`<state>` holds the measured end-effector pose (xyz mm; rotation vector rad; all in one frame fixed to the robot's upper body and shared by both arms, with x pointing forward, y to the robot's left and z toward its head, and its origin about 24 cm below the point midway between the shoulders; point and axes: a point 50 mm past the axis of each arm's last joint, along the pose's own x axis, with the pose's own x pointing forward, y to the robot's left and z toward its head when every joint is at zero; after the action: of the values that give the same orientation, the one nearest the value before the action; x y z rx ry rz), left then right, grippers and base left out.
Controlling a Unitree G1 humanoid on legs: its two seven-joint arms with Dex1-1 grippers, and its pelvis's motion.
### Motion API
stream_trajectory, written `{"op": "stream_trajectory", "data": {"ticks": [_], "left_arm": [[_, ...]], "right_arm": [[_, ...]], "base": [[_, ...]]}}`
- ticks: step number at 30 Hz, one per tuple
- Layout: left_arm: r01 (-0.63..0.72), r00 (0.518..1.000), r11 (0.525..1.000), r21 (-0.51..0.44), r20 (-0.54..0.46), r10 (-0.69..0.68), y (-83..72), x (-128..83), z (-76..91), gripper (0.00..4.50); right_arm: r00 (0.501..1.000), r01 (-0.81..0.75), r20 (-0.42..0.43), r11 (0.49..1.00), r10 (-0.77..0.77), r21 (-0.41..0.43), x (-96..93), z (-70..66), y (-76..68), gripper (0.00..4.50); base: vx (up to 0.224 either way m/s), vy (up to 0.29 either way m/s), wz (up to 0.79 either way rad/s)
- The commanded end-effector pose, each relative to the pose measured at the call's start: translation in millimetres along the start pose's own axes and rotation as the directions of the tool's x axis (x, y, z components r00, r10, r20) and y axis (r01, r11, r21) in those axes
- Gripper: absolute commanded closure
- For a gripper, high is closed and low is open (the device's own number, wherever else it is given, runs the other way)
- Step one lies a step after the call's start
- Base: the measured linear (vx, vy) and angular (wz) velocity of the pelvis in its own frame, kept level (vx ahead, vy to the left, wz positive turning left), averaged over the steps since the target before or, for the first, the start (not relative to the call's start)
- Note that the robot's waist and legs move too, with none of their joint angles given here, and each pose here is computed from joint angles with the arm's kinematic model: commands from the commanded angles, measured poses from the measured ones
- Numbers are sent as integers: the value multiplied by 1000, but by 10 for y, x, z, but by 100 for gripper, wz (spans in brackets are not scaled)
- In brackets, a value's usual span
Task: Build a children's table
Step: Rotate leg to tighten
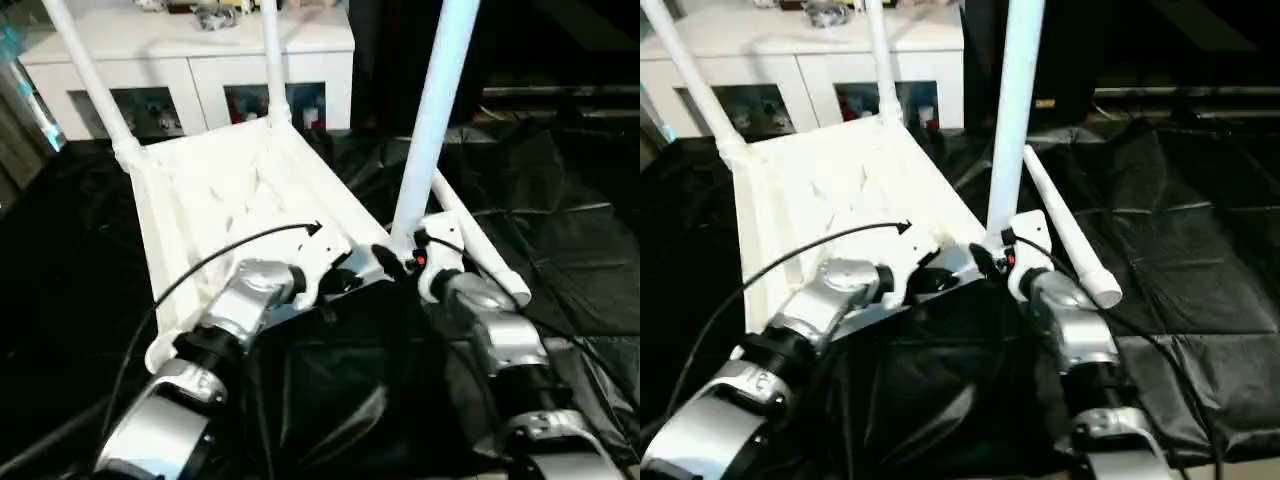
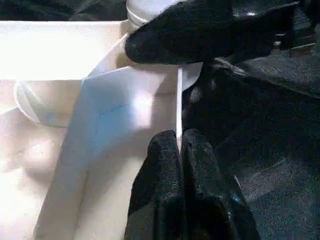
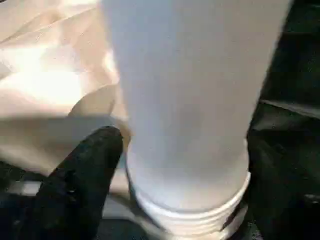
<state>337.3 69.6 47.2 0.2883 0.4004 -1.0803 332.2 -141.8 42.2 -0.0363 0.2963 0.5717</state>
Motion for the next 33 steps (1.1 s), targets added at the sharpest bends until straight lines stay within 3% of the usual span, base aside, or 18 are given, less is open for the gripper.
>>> {"op": "stream_trajectory", "data": {"ticks": [1, 8, 14, 21, 25, 26, 27, 29, 32, 33], "left_arm": [[78, 994, 995, 68, 67, -83, -35, -45, 91, 450], [291, 956, 949, 124, 6, -294, -40, -286, -8, 450], [332, 943, 935, 124, -18, -332, 6, -379, -28, 450], [339, 941, 933, 122, -20, -339, 22, -403, -36, 450], [301, 953, 948, 103, 0, -303, 28, -372, -32, 450], [249, 967, 966, 72, 25, -252, 44, -327, -10, 450], [249, 967, 966, 72, 25, -252, 44, -327, -10, 450], [145, 988, 989, 26, 45, -146, 60, -226, 27, 450], [30, 998, 999, -15, 52, -29, 81, -125, 59, 450], [-73, 995, 995, -64, 64, 77, 96, -37, 103, 450]], "right_arm": [[961, -277, -7, 960, 277, -50, 26, 27, 297, 71], [909, -416, -72, 899, 410, -138, -197, 56, 127, 71], [887, -461, -70, 877, 456, -135, -244, 87, 103, 71], [868, -497, -74, 860, 491, -118, -253, 55, 147, 146], [885, -466, -59, 879, 462, -101, -237, 30, 152, 162], [917, -399, -51, 913, 396, -79, -197, -2, 136, 167], [917, -399, -51, 913, 396, -79, -197, -2, 136, 170], [968, -245, -57, 968, 243, -47, -106, -97, 121, 171], [993, -103, -55, 995, 104, 11, -27, -165, 124, 172], [998, 6, -58, 998, -3, 60, 29, -205, 128, 172]], "base": [[0, 0, 0], [0, 0, 0], [0, 0, 0], [0, 0, 0], [0, 0, 0], [0, 0, 0], [0, 0, 0], [0, 0, 0], [0, 0, 0], [0, 0, 0]]}}
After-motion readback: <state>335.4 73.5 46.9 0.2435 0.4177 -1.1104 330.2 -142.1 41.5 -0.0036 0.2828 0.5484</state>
